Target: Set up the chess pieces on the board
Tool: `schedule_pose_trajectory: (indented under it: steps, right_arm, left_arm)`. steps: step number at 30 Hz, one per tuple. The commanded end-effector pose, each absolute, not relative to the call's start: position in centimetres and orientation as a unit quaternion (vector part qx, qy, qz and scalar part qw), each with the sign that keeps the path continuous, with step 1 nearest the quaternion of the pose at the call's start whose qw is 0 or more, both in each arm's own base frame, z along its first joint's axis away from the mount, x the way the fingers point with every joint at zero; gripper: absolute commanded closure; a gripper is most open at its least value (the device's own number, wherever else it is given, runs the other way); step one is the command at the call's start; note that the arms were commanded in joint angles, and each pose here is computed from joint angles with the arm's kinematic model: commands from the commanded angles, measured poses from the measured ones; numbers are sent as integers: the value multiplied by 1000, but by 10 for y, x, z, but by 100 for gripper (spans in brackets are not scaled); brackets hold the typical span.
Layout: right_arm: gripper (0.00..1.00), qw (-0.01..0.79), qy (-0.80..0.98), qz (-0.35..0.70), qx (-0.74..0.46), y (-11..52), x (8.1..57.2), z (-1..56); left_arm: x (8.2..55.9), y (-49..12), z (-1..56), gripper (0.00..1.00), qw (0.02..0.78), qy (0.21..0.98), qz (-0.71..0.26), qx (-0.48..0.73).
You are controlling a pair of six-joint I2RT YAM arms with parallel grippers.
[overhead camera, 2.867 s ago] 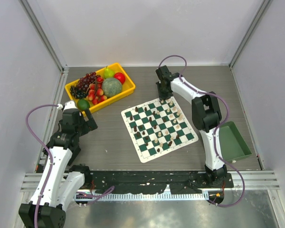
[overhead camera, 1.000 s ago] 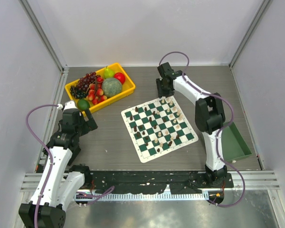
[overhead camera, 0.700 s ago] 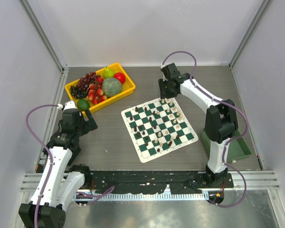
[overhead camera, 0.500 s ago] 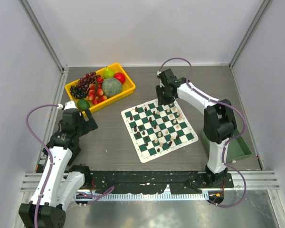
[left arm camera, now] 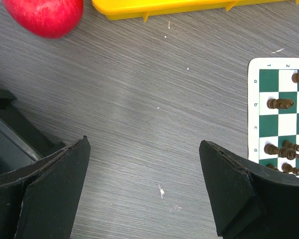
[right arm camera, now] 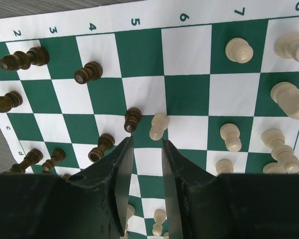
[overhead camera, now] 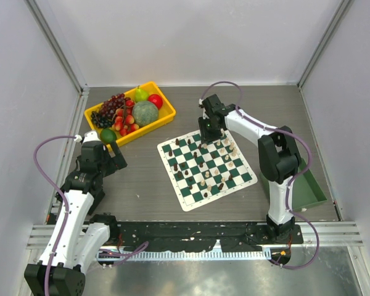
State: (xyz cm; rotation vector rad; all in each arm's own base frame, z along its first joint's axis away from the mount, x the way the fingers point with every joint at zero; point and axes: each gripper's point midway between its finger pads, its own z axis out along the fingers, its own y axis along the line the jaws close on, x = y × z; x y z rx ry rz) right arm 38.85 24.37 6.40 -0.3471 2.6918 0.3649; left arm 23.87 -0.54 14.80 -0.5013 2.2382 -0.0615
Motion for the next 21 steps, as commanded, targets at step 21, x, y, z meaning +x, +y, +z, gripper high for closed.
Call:
schedule_pose_trajectory:
  steps: [21]
  right_arm:
    - [72, 196, 966, 115, -126, 243, 397, 52]
  left_arm:
    - [244, -6, 155, 1, 427, 881, -31, -201]
